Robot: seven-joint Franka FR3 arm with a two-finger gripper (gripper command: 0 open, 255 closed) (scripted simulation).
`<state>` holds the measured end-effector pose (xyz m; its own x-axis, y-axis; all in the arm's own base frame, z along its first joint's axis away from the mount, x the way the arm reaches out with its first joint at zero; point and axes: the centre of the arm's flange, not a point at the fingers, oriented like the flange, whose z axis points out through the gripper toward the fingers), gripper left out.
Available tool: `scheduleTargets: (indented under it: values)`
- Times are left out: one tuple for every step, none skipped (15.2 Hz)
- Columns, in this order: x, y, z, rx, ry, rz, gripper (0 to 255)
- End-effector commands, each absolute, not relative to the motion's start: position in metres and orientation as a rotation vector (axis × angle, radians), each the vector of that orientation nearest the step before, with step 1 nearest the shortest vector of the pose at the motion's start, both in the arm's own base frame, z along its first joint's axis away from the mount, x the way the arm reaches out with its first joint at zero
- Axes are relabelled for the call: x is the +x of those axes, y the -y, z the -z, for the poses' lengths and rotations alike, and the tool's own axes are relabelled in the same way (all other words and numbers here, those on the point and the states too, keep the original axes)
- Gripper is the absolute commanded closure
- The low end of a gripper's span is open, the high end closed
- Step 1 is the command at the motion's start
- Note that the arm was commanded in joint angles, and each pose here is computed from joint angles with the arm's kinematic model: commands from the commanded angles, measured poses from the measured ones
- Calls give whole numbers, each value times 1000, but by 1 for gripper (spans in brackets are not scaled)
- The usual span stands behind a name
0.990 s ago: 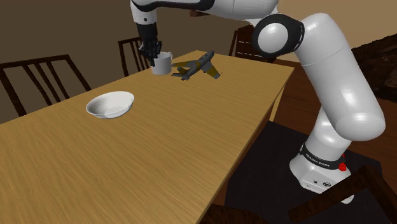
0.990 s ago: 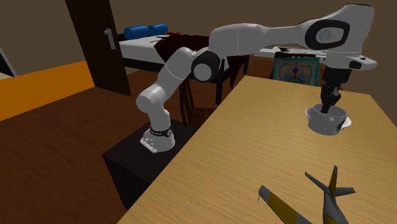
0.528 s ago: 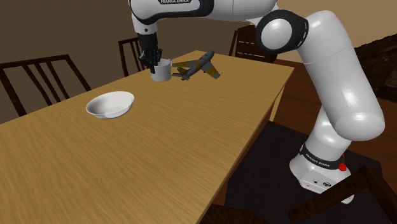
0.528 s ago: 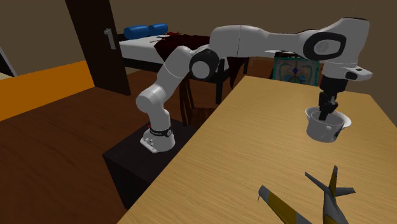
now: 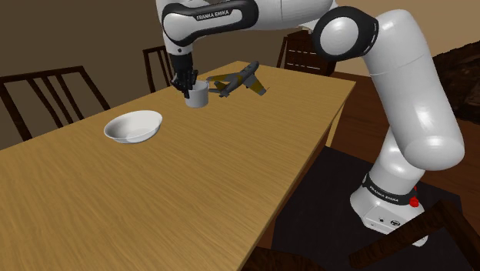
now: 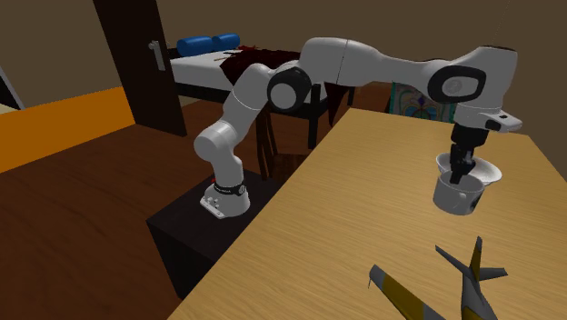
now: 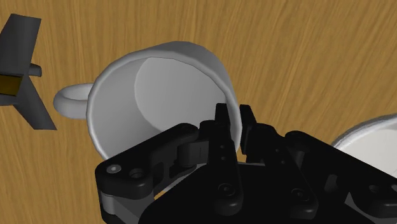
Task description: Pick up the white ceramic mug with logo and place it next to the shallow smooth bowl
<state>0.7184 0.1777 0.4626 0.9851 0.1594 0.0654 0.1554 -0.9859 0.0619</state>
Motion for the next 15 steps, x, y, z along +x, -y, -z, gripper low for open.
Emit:
scheduleTargets:
  values:
    - [719,-179,-451,3074,-244,-109,255]
    - [719,-179,-446,3074,-244,-109,255]
    - [719,-179,-440,3074,-244,-109,255]
    - [719,-179,-435,3074,-244,-109,255]
    - [719,-179,-430,3074,-244,-109,255]
    - [719,-179,-425,3074,-244,-109,255]
    - [719,-179,-418,3074,-244,-109,255]
    - [719,-179,-418,3074,-244,-109,255]
    - [719,-179,-418,3074,-244,-109,255]
    - [719,-179,-418,3074,-244,-109,255]
    - [719,-179,-418,3074,-244,-109,255]
    - [719,-179,-418,3074,-244,-109,255]
    - [719,-179,-418,3074,-244,-109,255]
    - [719,-179,-418,3074,-244,-109,255]
    - [719,-179,-418,3074,-244,-109,255]
